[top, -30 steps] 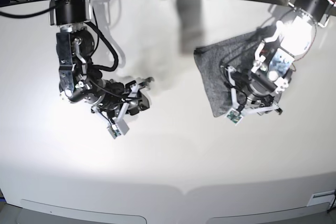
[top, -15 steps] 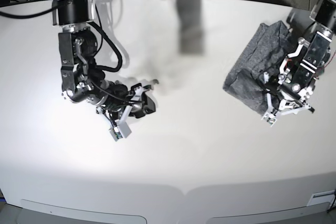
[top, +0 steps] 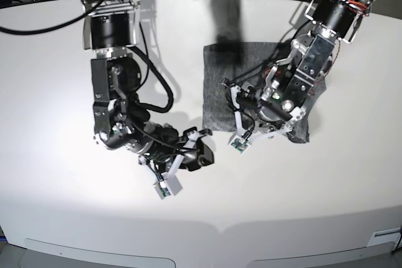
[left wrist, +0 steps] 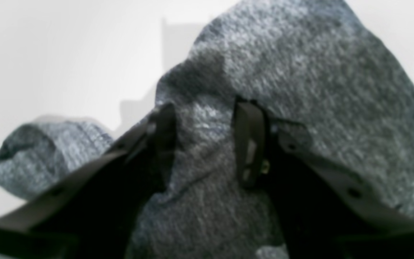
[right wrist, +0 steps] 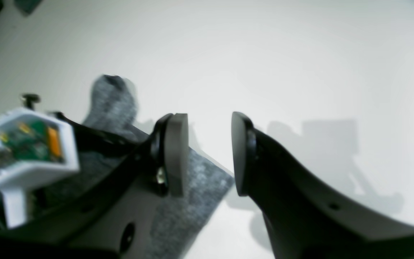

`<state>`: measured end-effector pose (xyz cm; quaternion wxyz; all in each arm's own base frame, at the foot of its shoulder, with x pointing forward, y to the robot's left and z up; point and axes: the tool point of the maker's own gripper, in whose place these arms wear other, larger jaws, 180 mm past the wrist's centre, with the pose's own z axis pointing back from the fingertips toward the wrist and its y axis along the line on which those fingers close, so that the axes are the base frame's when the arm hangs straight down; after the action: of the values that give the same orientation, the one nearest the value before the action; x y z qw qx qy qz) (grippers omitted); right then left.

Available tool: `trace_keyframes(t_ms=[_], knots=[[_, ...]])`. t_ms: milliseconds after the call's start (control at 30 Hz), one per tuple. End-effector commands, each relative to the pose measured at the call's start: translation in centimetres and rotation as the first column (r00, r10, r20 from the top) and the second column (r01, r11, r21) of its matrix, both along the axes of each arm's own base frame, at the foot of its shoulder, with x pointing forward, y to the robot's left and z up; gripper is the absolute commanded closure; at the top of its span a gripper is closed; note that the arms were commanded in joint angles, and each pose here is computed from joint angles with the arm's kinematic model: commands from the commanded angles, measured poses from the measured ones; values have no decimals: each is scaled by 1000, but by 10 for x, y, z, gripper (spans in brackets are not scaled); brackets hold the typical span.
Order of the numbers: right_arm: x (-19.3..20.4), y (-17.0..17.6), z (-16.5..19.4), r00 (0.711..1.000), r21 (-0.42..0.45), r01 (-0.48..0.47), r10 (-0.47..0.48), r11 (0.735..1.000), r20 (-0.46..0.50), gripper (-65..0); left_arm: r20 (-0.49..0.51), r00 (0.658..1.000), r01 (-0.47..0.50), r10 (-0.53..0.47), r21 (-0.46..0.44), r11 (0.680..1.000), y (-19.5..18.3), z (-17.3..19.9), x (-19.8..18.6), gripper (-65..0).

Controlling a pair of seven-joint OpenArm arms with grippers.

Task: Fold the T-shirt properly
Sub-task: 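Lower the bundle with the left gripper and flatten it on the table, then pull the bundle's edges with both grippers to square the folded shirt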

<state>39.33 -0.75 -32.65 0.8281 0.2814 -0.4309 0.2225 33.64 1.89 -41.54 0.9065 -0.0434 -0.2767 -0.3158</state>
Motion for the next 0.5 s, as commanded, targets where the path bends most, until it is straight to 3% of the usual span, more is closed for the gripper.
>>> trace_keyframes(t_ms=[0,100,267,467], knots=[[12,0,23,998,24,-1,-1,1000,67,-206,35,999,2,0,-41,999,-11,15,11,-260],[13,-8,22,998,7,5,-6,1000,68,-206,-21,1000,16,-19,-125,992,-36,17,0,-260],[16,-20,22,997,-20,16,-15,1000,78,-206,-101,984,113,-144,-258,959,-87,27,-24,-260],[28,-44,32,993,-34,61,-57,998,108,-206,-171,947,229,-273,-240,943,-104,26,-48,-260]])
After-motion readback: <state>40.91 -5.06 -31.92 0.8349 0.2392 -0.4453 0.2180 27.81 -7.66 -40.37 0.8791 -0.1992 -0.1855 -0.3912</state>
